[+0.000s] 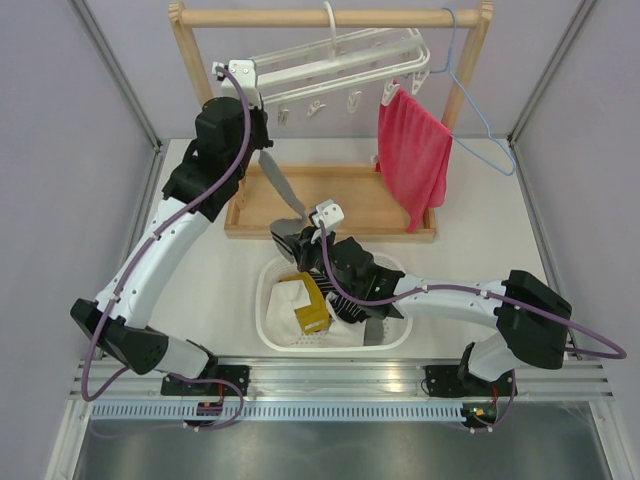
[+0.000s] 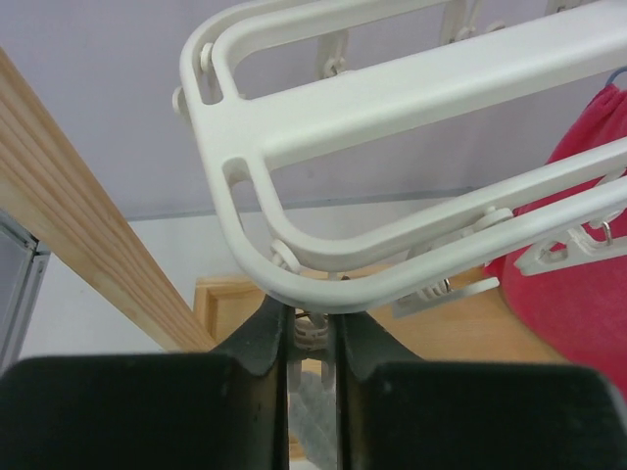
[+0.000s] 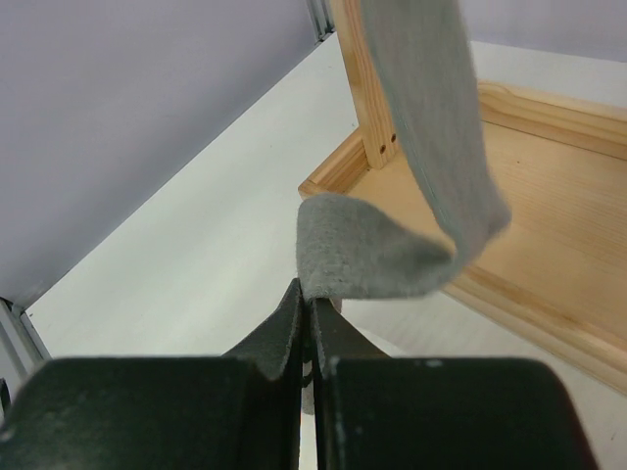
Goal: Remove the socks clipped to the hanger
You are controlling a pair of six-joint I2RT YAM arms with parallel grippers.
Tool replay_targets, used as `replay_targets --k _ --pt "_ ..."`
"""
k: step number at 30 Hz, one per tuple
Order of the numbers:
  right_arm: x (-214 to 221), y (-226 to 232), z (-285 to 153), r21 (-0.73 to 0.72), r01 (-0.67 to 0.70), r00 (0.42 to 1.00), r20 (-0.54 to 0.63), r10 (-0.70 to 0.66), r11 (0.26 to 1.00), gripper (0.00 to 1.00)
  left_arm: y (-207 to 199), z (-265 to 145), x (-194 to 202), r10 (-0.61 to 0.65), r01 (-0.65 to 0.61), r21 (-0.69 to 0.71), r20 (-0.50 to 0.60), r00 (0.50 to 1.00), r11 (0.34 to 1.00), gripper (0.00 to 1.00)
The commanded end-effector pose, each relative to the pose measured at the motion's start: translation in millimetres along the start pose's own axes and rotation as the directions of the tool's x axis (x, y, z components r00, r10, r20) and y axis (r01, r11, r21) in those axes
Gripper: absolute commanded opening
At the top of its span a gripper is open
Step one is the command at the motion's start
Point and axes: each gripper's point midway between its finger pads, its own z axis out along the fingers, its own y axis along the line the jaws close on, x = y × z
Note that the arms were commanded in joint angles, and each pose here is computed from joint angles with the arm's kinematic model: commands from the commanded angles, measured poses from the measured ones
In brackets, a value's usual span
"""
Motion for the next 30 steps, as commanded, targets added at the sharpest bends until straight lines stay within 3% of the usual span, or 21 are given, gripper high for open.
replay_targets --k 1,2,12,13,14,15,17,30 --pt "-17.2 8.6 -5.3 -0.029 -0.014 0.999 0.04 0.015 0.999 0.01 -0.3 -0.6 -16.7 0.02 -0.019 -0.017 0.04 0.999 1.0 0.06" --pt "-16.5 8.7 -5.1 -0.03 -0.014 0.999 0.038 0.015 0.999 0.01 -0.6 -0.2 -16.1 0.02 -0.02 -0.018 0.039 0.999 1.0 0.02" --pt "-14.8 6.5 -5.7 -0.021 -0.011 0.999 0.035 0.012 1.0 0.01 -4.7 -1.6 -13.1 0.033 -0.033 -0.021 0.034 0.999 0.999 0.02" --pt "-14.8 6.3 -6.1 -0.021 -0.011 0.999 0.035 0.012 1.0 0.01 -4.4 -1.7 -12.8 0.032 -0.031 -0.022 0.034 0.999 0.999 0.07" --pt "-14.8 6.0 -6.8 -0.02 -0.011 0.999 0.033 0.012 1.0 0.01 -4.4 -2.2 -10.9 0.032 -0.031 -0.021 0.03 0.999 0.999 0.21" --pt "-15.8 6.1 -7.3 -0.021 -0.011 0.999 0.035 0.012 1.0 0.01 -4.6 -2.9 -10.0 0.03 -0.029 -0.021 0.028 0.999 0.999 0.63" --pt "-17.9 5.3 -9.6 -0.017 -0.012 0.999 0.04 0.013 1.0 0.01 -2.8 -4.0 -5.5 0.026 -0.025 -0.026 0.02 0.999 0.999 0.98" --pt "-45.0 -18.2 -49.0 0.061 0.039 0.998 0.04 -0.041 0.997 0.01 14.5 -55.0 40.8 -0.043 0.043 -0.006 -0.038 0.998 0.999 1.0"
